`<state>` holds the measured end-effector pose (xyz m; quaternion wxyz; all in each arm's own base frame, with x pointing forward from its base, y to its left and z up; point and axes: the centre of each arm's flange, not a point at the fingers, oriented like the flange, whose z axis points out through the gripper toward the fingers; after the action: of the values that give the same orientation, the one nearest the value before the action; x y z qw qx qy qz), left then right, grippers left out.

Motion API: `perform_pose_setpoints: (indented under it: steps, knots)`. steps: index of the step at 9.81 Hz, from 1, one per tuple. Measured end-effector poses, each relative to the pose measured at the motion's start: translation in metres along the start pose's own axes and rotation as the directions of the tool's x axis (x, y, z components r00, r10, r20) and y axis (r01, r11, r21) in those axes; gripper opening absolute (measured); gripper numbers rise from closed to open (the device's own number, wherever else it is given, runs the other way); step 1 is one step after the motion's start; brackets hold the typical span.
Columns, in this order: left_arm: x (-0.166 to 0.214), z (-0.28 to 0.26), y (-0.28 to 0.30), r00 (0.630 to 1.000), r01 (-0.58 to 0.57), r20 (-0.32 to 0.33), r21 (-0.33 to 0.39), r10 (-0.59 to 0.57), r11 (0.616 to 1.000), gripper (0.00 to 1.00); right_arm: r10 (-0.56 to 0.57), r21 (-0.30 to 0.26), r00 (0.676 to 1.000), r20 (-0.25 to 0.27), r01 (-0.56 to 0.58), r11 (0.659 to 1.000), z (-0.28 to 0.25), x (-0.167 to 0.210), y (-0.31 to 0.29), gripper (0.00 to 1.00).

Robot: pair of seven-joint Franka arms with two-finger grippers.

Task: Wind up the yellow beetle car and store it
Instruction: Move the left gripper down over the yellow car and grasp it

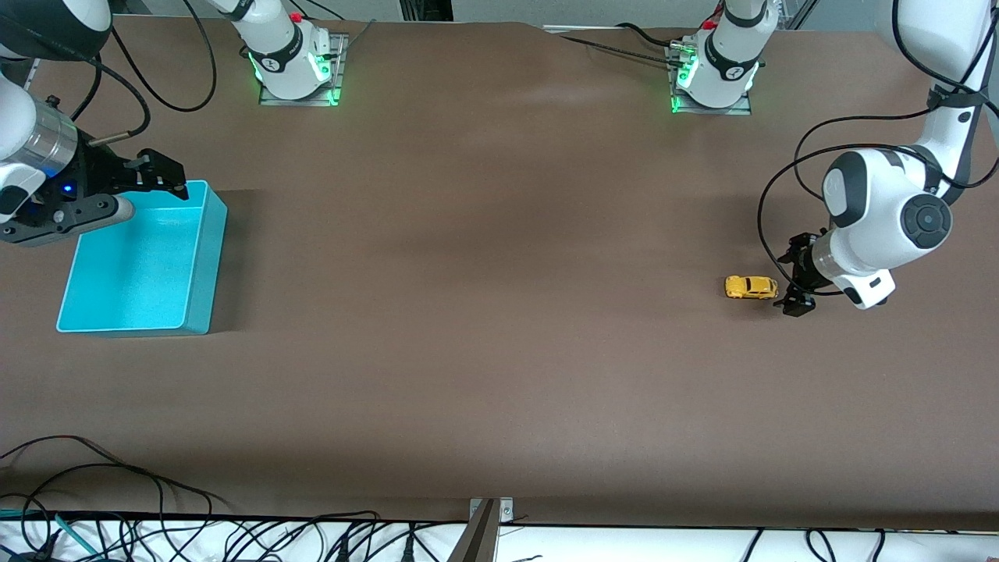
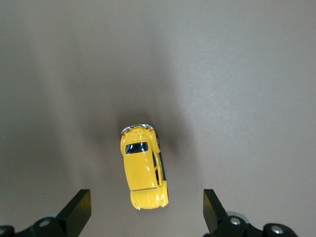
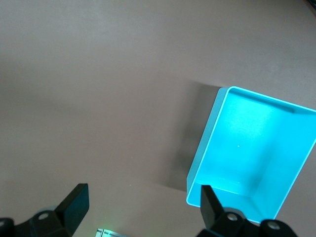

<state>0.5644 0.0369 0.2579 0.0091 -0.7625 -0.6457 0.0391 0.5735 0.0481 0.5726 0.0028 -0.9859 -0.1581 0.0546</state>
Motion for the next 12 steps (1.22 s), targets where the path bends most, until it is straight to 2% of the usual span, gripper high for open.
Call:
perform_pose_setpoints:
  steps: [6,9,11,12]
  knots:
    - [0.000,0.043,-0.014,0.995,0.096,-0.017,-0.042,-0.097,0.995,1.00,0.010,0.002,1.000,0.008,-0.010,1.000,0.001,-0.002,0.006,1.00]
    - [-0.005,0.067,-0.014,0.993,0.112,-0.019,-0.033,-0.112,0.993,1.00,0.011,0.007,1.000,0.027,-0.011,1.000,0.004,-0.003,0.006,1.00]
    - [-0.016,0.075,-0.012,0.994,0.107,-0.020,-0.023,-0.108,0.994,0.95,0.011,0.010,0.999,0.040,-0.012,1.000,0.005,-0.004,0.006,1.00]
    - [-0.018,0.076,-0.012,0.994,0.105,-0.020,-0.022,-0.106,0.994,0.89,0.011,0.011,0.999,0.044,-0.012,1.000,0.006,-0.005,0.006,1.00]
